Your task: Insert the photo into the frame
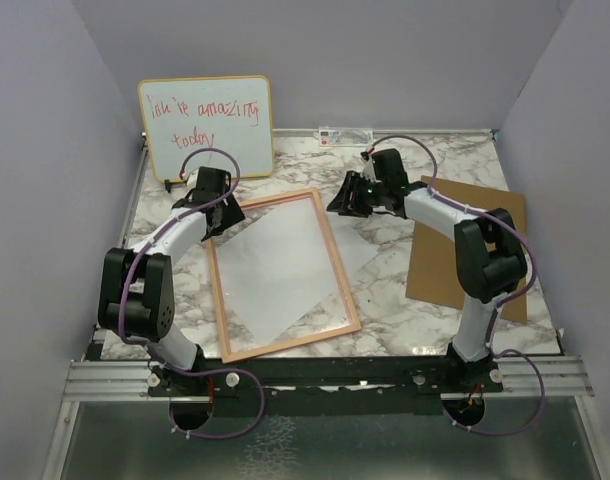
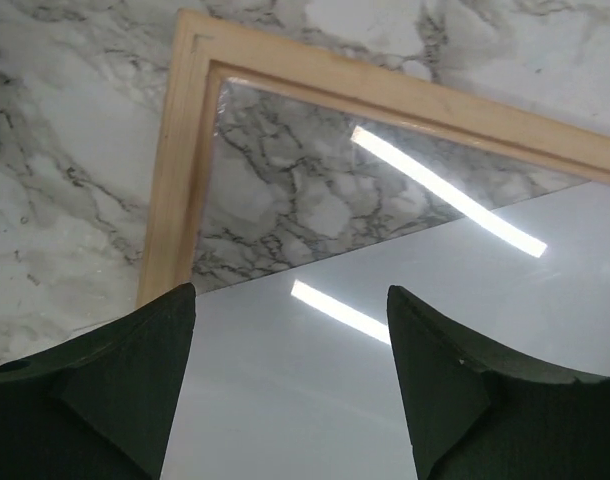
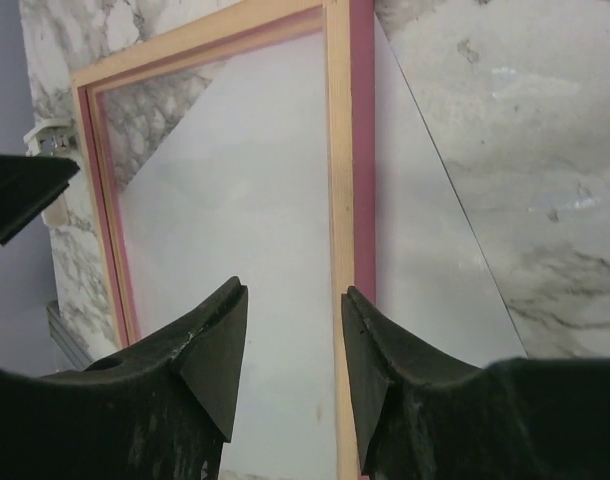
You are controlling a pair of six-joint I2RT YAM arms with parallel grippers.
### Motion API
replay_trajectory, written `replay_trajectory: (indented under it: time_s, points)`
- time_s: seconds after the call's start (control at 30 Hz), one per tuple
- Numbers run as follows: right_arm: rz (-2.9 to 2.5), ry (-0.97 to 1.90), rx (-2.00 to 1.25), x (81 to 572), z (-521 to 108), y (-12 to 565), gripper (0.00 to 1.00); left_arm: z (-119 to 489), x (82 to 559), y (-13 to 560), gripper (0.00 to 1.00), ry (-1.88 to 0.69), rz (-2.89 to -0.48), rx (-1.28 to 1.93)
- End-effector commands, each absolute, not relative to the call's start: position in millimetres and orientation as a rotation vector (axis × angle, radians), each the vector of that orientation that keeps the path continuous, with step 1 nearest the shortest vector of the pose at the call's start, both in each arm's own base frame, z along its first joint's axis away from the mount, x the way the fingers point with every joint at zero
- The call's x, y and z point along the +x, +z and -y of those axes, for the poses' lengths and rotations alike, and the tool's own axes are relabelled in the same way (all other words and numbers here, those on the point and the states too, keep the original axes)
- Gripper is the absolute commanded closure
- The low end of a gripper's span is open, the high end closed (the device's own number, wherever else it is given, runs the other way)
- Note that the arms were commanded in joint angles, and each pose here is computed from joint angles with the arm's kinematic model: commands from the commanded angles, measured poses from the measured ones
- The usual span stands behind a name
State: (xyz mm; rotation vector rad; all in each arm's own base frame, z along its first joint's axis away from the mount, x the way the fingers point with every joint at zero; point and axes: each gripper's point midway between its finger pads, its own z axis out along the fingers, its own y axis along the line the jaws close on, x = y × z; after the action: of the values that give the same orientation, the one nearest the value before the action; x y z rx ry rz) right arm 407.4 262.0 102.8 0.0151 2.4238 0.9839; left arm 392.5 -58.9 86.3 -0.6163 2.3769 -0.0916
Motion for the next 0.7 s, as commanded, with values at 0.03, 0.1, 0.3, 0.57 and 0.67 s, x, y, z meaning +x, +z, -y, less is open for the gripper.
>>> replay_trajectory:
  time_s: [0.03,0.1,0.3,0.57,0.67]
  points:
    - [-2.501,0.886,-0.035,422.3,-279.1,76.3,0.55,31.1,370.1,66.9,0.25,-0.01,-2.399,-0.725]
    - [-2.531,0.843,-0.026,427.8,-281.3,65.2,0.57,23.2,365.7,61.0,0.27,0.031,-2.401,-0.751]
    - [-2.594,0.816,-0.039,432.6,-289.9,38.3,0.6,11.6,359.6,52.8,0.27,0.099,-2.412,-0.77]
    - [-2.613,0.839,-0.073,425.9,-299.6,30.2,0.84,20.4,358.6,34.7,0.28,0.056,-2.485,-0.739]
    - [-2.608,0.806,-0.069,425.6,-295.2,31.8,0.84,22.8,357.9,26.8,0.28,0.042,-2.513,-0.732]
